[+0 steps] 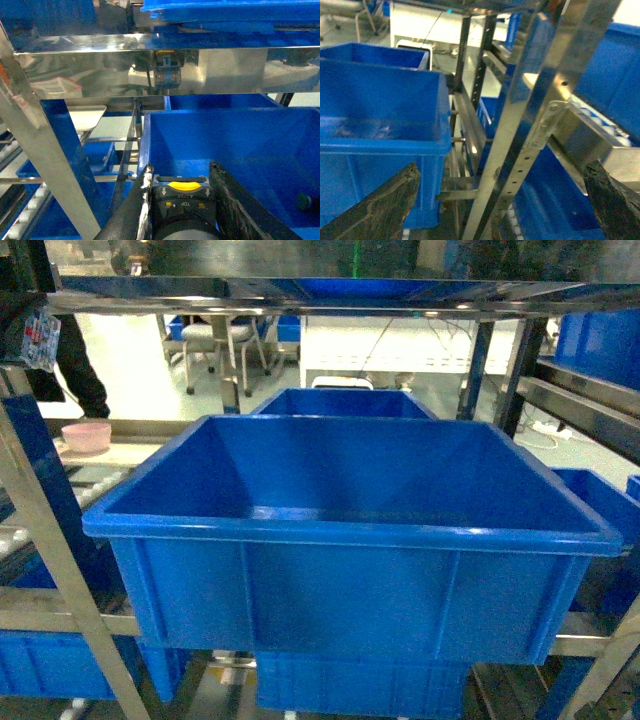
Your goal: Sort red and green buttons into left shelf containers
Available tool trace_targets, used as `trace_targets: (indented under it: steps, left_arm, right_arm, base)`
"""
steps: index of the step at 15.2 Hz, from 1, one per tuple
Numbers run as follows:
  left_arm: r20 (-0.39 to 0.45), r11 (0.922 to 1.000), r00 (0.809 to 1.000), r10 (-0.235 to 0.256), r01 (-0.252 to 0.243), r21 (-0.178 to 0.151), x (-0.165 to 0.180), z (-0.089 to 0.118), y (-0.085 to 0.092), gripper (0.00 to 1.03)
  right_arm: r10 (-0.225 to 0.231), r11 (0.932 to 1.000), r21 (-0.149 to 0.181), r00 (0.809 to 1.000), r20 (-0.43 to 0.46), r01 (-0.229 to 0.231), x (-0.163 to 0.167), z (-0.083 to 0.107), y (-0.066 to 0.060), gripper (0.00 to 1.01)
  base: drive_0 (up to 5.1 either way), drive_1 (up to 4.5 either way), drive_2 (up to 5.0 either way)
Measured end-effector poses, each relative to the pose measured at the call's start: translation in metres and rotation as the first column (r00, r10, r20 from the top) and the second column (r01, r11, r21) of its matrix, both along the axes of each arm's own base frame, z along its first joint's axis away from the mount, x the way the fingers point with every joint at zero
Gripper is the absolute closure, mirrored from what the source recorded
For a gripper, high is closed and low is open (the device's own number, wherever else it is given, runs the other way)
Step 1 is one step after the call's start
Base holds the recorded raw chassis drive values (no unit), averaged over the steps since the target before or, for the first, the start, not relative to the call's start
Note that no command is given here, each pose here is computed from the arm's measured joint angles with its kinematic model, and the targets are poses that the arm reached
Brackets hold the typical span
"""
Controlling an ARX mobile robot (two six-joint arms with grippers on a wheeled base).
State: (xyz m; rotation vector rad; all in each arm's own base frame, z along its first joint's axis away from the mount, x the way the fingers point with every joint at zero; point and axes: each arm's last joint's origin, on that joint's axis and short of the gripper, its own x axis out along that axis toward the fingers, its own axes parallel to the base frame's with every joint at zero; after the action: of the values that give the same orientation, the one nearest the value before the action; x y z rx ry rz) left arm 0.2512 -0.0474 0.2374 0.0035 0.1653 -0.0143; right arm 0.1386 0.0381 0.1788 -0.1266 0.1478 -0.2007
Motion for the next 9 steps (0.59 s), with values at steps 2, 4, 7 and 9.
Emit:
trace_targets:
  steps: [2,4,7,9]
  left_arm:
    - [0.000,1.0000,1.000,0.000,0.000,0.000,0.000,0.000,0.000,0.75]
    - [0.000,1.0000,1.000,0.001,-0.001,0.000,0.000,0.000,0.000,0.75]
    - [0.000,1.0000,1.000,-0.001,0.001,0.000,0.000,0.000,0.000,0.75]
    - [-0.052,1.0000,0.999,0.001,-0.001,0.001,0.001,-0.006,-0.004,0.75]
  right_arm:
    - [-0.035,0.9994,0.000,0.998,0.049,0.035,-0.023,0.009,-0.006,0.03]
    - [-0.031,0.9995,-0.002,0.998,0.046,0.031,-0.031,0.007,-0.007,0.03]
    - [-0.035,0.9994,-0.005,0.999,0.041,0.035,-0.030,0.006,-0.007,0.03]
    - [-0.035,0.9994,-0.005,0.999,0.041,0.035,-0.030,0.006,-0.007,0.03]
  base:
    - [0.0,0.00,0.0]
    - [0.0,0.00,0.0]
    - [0.0,0.00,0.0]
    - [0.0,0.00,0.0]
